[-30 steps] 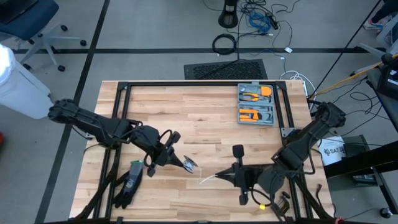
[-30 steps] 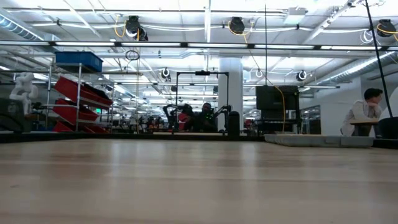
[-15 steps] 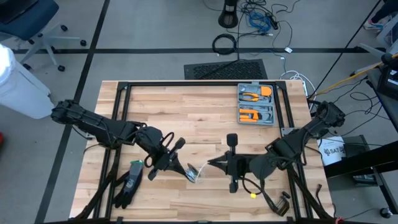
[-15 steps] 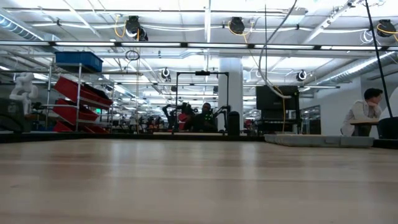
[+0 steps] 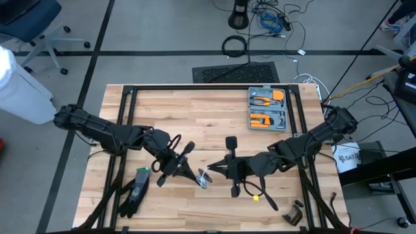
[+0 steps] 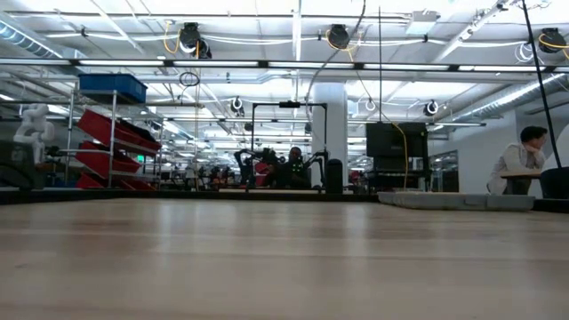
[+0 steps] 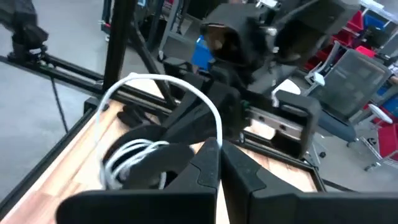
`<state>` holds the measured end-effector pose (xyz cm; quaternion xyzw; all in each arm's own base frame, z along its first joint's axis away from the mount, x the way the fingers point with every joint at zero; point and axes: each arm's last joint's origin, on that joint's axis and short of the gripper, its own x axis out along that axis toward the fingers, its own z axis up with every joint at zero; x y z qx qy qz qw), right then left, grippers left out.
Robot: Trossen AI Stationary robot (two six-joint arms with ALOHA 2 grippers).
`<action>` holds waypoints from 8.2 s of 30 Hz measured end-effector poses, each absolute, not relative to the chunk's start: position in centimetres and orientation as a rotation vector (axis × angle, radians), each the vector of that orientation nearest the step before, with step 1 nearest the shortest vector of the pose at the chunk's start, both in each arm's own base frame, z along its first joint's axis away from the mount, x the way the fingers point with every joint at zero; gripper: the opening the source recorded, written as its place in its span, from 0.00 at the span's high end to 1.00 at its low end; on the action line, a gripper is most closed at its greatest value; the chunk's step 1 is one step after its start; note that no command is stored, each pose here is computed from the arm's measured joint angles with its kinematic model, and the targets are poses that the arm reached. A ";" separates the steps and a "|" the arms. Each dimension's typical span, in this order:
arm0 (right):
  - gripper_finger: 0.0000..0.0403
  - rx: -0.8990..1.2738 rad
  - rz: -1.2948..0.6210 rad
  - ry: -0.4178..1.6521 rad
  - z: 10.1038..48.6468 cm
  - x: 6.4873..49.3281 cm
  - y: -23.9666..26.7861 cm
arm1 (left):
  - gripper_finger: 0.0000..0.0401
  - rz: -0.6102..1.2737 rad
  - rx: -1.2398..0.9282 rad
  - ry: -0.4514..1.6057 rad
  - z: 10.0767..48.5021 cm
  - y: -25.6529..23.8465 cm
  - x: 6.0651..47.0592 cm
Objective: Coil cords
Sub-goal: Coil the white wire onto the spool
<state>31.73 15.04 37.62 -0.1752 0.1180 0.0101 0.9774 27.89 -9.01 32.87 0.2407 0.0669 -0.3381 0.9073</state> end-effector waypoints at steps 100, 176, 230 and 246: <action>1.00 -0.102 0.231 0.662 31.1 29.9 20.7 | 1.00 -0.499 0.521 0.291 34.1 -9.5 24.0; 1.00 -0.262 0.328 0.337 32.8 37.8 10.0 | 1.00 -0.760 0.515 0.120 32.2 -9.5 28.5; 0.67 0.103 0.038 0.187 19.2 32.6 17.2 | 1.00 -0.646 0.547 0.098 33.7 -9.5 27.2; 0.62 0.091 -0.049 0.248 14.7 38.2 17.1 | 1.00 -0.637 0.549 0.095 33.7 -9.4 27.3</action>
